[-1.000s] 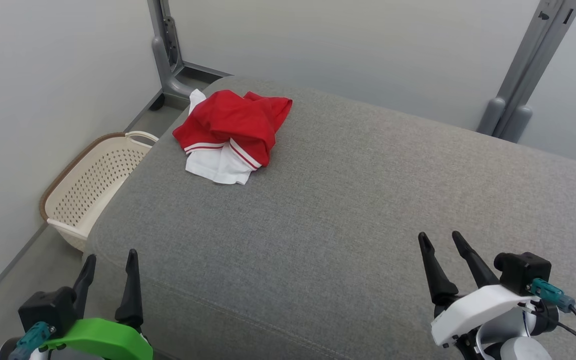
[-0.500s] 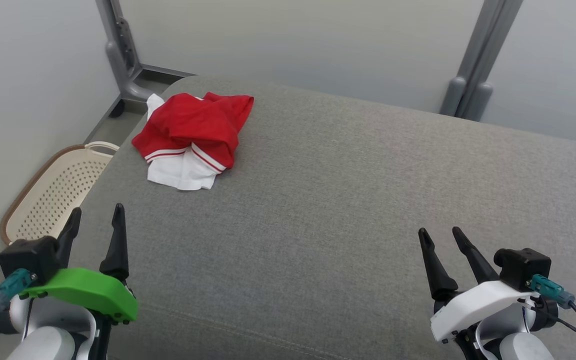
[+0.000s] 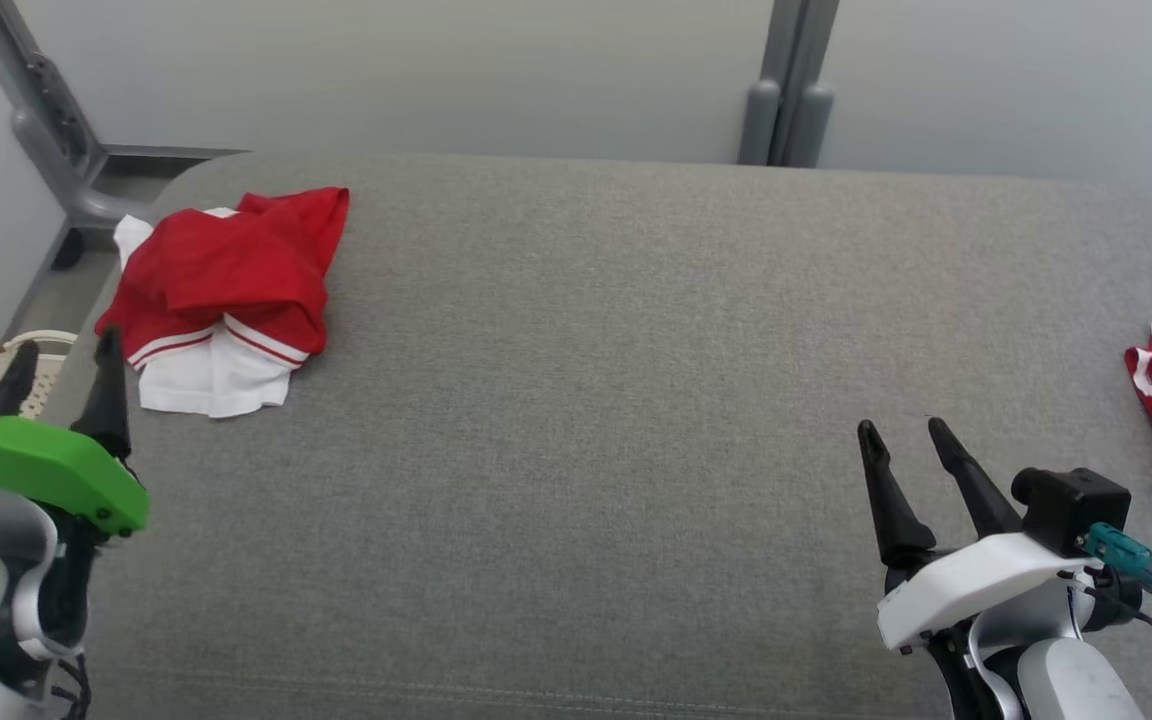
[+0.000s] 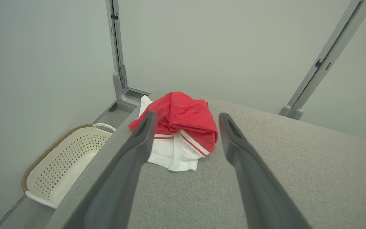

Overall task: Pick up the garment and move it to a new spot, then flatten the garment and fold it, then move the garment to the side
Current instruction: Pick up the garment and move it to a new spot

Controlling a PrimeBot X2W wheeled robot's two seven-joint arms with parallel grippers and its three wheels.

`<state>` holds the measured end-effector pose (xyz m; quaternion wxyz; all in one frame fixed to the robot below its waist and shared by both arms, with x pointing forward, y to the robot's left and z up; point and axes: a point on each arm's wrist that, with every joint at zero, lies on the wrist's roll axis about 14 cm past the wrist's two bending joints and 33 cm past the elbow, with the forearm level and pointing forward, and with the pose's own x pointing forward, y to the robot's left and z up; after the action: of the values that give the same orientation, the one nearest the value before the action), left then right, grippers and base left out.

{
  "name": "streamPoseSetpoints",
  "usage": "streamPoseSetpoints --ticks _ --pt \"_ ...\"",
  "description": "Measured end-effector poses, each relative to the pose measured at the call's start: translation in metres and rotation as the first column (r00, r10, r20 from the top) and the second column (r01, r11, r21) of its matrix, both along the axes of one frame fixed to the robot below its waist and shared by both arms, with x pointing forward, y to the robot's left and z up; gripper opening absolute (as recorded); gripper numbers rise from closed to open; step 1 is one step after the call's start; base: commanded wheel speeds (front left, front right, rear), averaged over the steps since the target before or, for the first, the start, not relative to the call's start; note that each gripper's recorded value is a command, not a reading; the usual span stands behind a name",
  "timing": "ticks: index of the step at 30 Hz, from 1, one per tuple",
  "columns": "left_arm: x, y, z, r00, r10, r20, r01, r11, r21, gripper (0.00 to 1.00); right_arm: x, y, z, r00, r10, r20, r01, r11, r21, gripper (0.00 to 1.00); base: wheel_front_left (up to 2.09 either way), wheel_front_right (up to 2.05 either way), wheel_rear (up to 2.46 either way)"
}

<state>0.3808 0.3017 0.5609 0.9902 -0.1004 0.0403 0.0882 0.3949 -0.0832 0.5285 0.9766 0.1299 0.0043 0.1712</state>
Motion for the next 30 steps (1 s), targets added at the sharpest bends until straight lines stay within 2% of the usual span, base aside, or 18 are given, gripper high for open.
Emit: streamPoseSetpoints --ticks 7,18,30 --pt "0.046 0.019 -0.015 0.996 0.020 -0.086 -0.024 0.999 -0.049 1.00 0.017 -0.023 -0.012 0.997 -0.068 -0.025 0.068 0.998 -0.003 1.00 0.00 0.00 0.00" --pt "0.110 0.031 -0.062 0.974 0.026 -0.227 -0.032 0.999 -0.024 1.00 0.049 -0.049 -0.048 0.986 -0.147 -0.083 0.146 0.989 -0.016 1.00 0.00 0.00 0.00" --pt "0.153 0.029 -0.138 0.929 0.024 -0.369 -0.037 0.999 -0.028 1.00 0.081 -0.077 -0.084 0.968 -0.220 -0.119 0.215 0.975 -0.055 1.00 0.00 0.00 0.00"
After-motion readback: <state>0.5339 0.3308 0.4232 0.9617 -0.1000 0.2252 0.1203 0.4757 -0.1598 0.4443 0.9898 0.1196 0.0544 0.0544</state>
